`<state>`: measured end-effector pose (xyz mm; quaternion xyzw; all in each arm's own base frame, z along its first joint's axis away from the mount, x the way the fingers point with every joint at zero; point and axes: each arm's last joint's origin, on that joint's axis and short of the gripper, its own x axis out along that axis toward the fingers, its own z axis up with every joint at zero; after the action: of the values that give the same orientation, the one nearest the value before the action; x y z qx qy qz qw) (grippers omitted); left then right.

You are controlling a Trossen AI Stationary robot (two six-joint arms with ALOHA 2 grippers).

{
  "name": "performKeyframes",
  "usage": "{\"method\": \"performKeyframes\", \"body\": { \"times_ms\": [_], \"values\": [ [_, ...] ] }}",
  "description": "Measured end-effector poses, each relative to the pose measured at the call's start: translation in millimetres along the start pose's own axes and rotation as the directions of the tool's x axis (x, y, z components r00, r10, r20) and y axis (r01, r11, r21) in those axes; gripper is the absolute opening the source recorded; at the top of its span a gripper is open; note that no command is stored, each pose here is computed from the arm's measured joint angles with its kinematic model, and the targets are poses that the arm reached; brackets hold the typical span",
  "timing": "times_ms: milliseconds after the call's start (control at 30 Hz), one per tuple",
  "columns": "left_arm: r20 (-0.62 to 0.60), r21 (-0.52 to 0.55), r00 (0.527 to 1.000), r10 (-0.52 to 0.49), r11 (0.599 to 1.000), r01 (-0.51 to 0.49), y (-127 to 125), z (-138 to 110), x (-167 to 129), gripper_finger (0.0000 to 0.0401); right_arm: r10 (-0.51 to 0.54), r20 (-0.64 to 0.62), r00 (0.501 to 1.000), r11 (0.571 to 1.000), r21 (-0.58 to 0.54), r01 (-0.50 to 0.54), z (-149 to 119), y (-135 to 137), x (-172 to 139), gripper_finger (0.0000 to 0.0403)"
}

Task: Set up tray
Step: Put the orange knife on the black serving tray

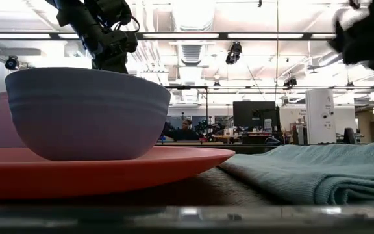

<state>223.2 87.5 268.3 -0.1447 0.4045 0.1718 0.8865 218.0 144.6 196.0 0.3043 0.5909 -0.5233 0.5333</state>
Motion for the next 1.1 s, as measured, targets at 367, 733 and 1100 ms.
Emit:
{"method": "performKeyframes", "body": {
  "times_ms": [367, 733, 1100],
  "values": [
    [0.0, -0.021, 1.0, 0.0, 1.0, 0.0, 0, 0, 0, 0.0066, 0.088, -0.129, 0.988, 0.857, 0.516, -0.009, 32, -52, 37, 0.0192],
    [0.007, -0.021, 1.0, 0.0, 1.0, 0.0, 0, 1, 0, 0.0066, -0.023, 0.002, 1.0, 0.762, 0.647, 0.016, 94, -67, 52, 0.0192],
    [0.045, -0.044, 0.999, -0.004, 0.999, 0.006, 0, 4, 0, 0.0066, 0.103, -0.069, 0.992, 0.807, 0.588, -0.043, 126, -59, 72, 0.0189]
  ]
}}
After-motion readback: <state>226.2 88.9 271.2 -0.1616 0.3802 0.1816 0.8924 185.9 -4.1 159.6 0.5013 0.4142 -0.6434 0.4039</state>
